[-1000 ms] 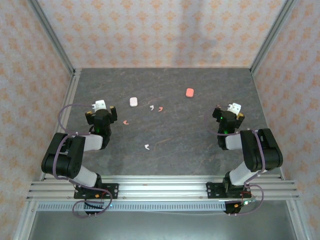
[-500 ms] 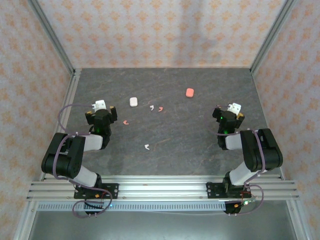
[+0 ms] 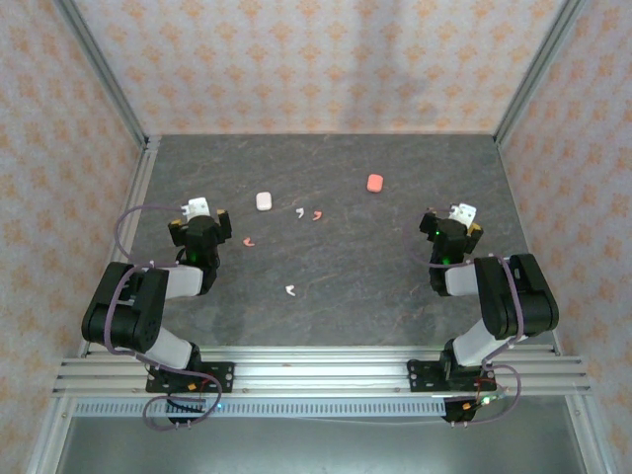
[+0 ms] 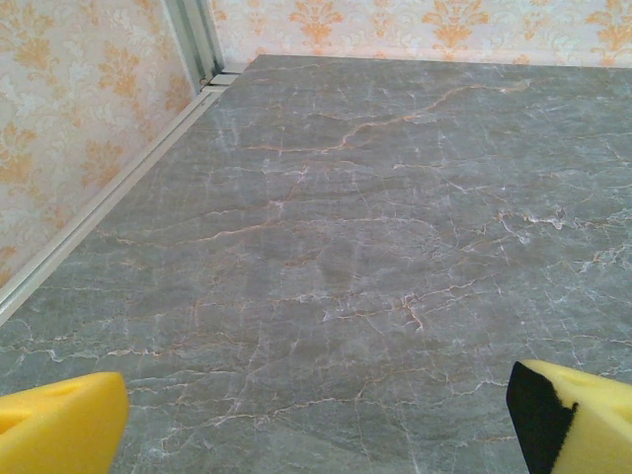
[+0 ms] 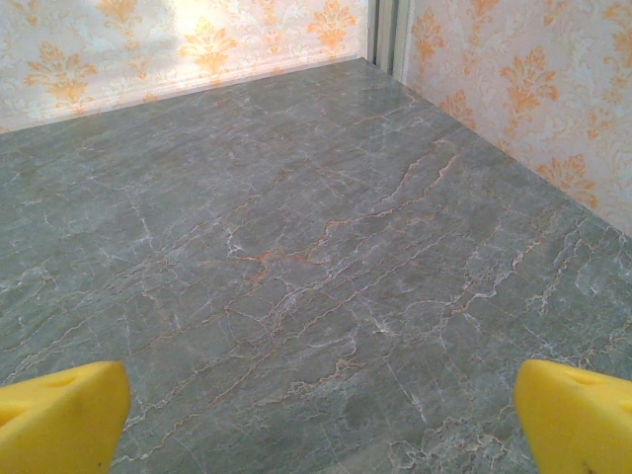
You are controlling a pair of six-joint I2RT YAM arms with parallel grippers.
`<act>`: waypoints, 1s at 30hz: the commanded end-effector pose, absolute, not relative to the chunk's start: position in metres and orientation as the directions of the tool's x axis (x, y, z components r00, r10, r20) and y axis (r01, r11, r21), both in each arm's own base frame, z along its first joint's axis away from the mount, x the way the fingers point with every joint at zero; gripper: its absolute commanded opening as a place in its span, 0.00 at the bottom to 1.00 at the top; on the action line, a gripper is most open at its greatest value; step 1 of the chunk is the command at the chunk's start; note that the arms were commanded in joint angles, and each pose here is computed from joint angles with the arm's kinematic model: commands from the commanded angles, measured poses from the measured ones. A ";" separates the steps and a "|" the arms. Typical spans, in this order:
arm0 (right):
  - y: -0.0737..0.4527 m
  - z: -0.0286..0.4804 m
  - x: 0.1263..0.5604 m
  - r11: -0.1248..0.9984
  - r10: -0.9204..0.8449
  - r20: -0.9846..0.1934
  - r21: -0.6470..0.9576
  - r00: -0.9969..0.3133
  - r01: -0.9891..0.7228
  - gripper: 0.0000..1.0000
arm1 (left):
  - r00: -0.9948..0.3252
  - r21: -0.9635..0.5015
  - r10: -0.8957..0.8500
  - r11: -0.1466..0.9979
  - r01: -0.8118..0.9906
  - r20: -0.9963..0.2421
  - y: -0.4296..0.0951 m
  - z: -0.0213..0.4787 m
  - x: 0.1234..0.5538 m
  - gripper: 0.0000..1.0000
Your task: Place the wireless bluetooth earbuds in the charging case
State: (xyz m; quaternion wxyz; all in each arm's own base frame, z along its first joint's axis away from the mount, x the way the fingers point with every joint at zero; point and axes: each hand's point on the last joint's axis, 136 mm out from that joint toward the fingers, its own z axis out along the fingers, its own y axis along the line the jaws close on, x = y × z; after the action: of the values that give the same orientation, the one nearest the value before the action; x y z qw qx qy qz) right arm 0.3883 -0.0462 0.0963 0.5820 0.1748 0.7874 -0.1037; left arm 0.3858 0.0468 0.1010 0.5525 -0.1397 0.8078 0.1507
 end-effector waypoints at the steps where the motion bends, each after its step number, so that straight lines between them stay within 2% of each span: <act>1: -0.047 0.097 0.385 0.918 0.162 -0.952 0.049 -0.261 0.394 0.99 | -0.350 0.083 -0.067 0.914 -0.397 -0.934 0.050 0.103 0.382 1.00; 5: -0.047 0.098 0.385 0.919 0.163 -0.952 0.051 -0.259 0.391 0.99 | -0.349 0.082 -0.067 0.914 -0.397 -0.935 0.049 0.103 0.382 1.00; 10: -0.033 0.101 0.384 0.951 0.139 -0.958 0.059 -0.250 0.303 0.99 | -0.342 0.082 -0.065 0.914 -0.398 -0.938 0.050 0.106 0.381 1.00; 15: -0.028 0.120 0.374 0.961 0.130 -0.967 0.069 -0.217 0.267 0.99 | -0.505 0.163 -0.093 0.884 -0.439 -0.858 0.058 0.143 0.388 1.00; 18: -0.028 0.132 0.371 0.958 0.144 -0.958 0.073 -0.246 0.276 1.00 | -0.528 0.161 -0.088 0.899 -0.408 -0.845 0.052 0.168 0.396 1.00; 23: -0.027 0.150 0.370 0.933 0.267 -0.912 0.164 -0.312 0.320 0.96 | -0.593 0.096 -0.136 0.934 -0.343 -0.793 0.034 0.185 0.407 1.00; 30: 0.013 0.154 0.386 0.927 0.364 -0.797 0.259 -0.481 0.271 0.86 | -0.710 -0.097 -0.252 0.963 -0.251 -0.657 -0.014 0.169 0.435 0.99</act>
State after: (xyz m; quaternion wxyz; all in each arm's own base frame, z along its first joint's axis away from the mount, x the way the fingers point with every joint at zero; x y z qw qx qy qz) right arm 0.3960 -0.0096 0.1882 0.5609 0.1839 0.8069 0.0217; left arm 0.4491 0.0068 0.2056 0.4439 -0.1306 0.8851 0.0510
